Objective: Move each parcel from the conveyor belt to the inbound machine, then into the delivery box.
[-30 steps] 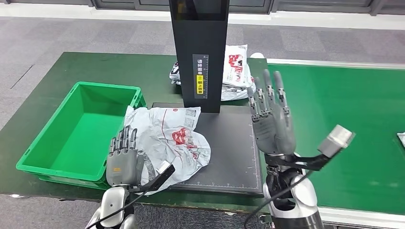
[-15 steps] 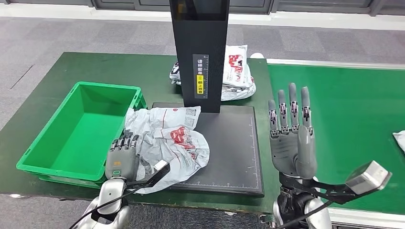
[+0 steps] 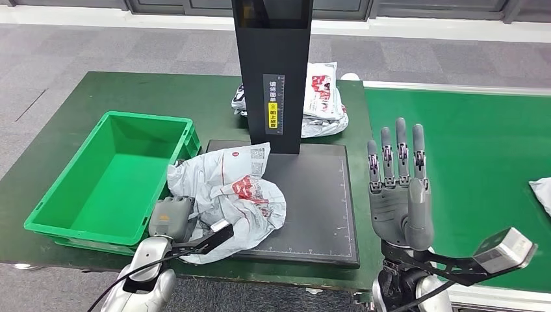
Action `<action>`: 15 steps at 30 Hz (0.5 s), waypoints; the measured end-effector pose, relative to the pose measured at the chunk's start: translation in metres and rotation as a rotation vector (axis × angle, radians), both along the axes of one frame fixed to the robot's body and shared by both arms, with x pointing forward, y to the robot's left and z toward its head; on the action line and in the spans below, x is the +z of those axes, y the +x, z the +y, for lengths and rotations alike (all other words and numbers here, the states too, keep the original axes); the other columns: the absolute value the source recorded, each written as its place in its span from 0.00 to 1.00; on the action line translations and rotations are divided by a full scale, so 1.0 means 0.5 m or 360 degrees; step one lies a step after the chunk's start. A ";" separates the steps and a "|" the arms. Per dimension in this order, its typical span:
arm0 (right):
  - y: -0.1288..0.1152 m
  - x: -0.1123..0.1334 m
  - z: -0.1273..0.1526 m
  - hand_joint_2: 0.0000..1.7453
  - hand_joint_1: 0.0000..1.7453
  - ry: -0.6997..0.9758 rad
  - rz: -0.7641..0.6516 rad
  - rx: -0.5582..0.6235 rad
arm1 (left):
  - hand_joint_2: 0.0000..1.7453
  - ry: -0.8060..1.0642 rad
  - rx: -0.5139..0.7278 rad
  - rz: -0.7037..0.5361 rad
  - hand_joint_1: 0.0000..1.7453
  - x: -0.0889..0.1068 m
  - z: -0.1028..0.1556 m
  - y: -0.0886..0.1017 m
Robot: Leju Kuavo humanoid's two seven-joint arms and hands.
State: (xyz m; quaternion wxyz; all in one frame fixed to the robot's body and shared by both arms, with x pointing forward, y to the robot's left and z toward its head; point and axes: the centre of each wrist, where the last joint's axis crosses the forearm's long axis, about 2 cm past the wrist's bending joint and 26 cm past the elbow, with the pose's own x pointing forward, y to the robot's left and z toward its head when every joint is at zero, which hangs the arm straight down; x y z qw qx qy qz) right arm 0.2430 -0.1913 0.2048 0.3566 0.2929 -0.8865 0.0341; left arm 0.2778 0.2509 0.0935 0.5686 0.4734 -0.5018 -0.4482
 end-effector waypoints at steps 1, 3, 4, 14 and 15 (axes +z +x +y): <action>0.000 0.000 0.000 1.00 0.00 0.0004 0.0001 0.0004 | 1.00 -0.0006 0.0002 0.0004 1.00 -0.001 0.000 -0.001; -0.001 -0.001 0.000 1.00 0.00 0.0009 0.0006 0.0011 | 1.00 -0.0016 0.0009 -0.0002 1.00 -0.004 -0.001 -0.002; -0.001 -0.001 0.000 1.00 0.00 0.0011 0.0009 0.0013 | 1.00 -0.0020 0.0015 -0.0018 1.00 -0.004 -0.001 -0.003; -0.011 -0.014 -0.006 1.00 0.00 0.0023 0.0059 0.0003 | 1.00 -0.0052 0.0077 -0.0176 1.00 -0.004 0.000 -0.008; -0.012 -0.016 -0.007 1.00 0.00 0.0026 0.0066 0.0000 | 1.00 -0.0053 0.0083 -0.0227 1.00 -0.002 0.000 -0.008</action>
